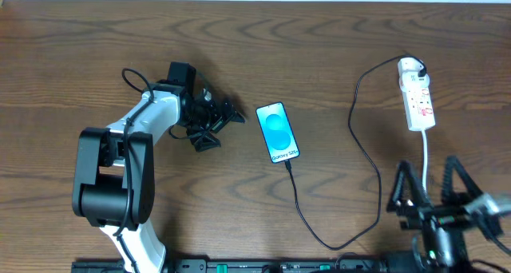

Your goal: Plug charger to phone and switch on socket

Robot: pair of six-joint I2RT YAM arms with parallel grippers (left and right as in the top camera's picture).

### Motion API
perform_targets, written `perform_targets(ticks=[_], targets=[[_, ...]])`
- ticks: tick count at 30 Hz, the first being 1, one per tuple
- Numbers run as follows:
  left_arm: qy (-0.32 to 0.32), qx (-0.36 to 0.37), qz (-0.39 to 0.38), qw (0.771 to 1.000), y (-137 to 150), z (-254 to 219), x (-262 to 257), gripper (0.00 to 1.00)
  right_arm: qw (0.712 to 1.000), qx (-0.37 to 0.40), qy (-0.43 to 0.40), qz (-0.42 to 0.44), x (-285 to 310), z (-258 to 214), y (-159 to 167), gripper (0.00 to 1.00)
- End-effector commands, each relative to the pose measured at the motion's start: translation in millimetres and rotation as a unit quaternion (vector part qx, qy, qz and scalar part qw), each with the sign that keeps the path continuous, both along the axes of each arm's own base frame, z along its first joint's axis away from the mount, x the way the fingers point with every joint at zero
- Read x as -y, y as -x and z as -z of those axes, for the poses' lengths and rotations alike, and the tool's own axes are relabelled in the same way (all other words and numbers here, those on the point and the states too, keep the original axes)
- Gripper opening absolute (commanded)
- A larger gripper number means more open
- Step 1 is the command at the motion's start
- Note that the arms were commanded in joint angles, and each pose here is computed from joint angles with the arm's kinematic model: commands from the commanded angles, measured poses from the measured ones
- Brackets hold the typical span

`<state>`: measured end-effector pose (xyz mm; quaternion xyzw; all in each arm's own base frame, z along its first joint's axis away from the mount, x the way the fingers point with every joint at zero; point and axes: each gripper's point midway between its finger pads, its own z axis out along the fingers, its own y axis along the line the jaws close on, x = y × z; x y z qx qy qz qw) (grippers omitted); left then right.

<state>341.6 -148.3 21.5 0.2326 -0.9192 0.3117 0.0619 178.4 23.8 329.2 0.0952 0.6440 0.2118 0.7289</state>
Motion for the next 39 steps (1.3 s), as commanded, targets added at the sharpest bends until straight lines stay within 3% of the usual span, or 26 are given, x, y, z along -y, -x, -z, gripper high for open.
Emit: perform_targets(ticks=[1, 18, 33, 39], targets=[[-0.055, 0.0, -0.004, 0.998, -0.2, 16.9, -17.1, 0.98, 1.0, -0.028, 0.006, 0.012, 2.6, 32.5, -18.1, 0.99], [-0.055, 0.0, -0.004, 0.998, -0.2, 16.9, -17.1, 0.98, 0.997, -0.074, 0.001, 0.01, -1.1, 144.2, -64.9, 0.99], [-0.055, 0.0, -0.004, 0.998, -0.2, 16.9, -17.1, 0.98, 0.993, -0.113, 0.0, 0.015, 0.3, 172.0, -66.7, 0.99], [-0.055, 0.0, -0.004, 0.998, -0.2, 16.9, -17.1, 0.98, 0.992, -0.103, 0.069, -0.004, -9.0, 171.9, -65.6, 0.99]])
